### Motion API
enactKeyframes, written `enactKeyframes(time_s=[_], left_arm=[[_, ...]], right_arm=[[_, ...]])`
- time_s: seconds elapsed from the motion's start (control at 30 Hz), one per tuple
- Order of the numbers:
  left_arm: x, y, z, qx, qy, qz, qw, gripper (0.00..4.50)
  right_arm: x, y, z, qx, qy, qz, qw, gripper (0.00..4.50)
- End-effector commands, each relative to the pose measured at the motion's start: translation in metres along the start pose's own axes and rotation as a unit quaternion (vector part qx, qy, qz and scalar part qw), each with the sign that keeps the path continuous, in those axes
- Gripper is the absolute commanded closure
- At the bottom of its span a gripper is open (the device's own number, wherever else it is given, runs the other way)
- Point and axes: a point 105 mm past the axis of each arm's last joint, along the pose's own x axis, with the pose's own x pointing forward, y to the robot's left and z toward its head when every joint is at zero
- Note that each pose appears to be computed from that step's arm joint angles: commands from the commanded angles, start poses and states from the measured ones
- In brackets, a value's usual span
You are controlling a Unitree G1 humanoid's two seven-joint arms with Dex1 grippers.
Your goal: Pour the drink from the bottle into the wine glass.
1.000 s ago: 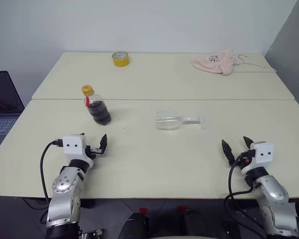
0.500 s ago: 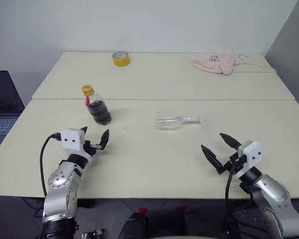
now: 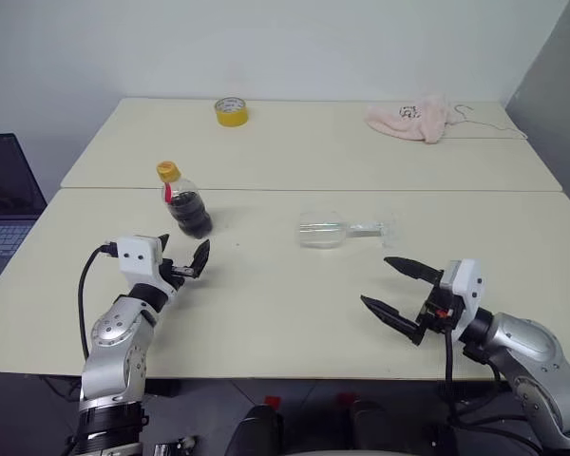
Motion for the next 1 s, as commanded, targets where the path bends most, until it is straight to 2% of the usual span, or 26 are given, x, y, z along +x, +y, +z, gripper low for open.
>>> enactKeyframes(time_s=[0.03, 0.27, 0.43, 0.67, 1.0], left_arm=[[0.001, 0.004, 0.008, 0.012, -0.008, 0.0, 1.0, 0.03], [0.004, 0.006, 0.01, -0.001, 0.0, 0.014, 1.0, 0.03], [0.013, 0.011, 0.018, -0.001, -0.013, 0.023, 1.0, 0.03], [0.025, 0.019, 0.019, 0.032, -0.007, 0.033, 0.999, 0.03], [0.048, 0.017, 0.016, 0.008, -0.014, 0.024, 1.0, 0.03]], right_arm=[[0.005, -0.002, 0.007, -0.026, -0.004, 0.003, 1.0, 0.0], [0.009, -0.009, 0.005, -0.019, -0.005, -0.001, 1.0, 0.0], [0.024, -0.006, 0.021, -0.023, -0.026, 0.023, 0.999, 0.0], [0.032, -0.005, 0.029, -0.024, -0.03, 0.033, 0.999, 0.0], [0.043, -0.007, 0.044, -0.032, -0.041, 0.038, 0.998, 0.0]])
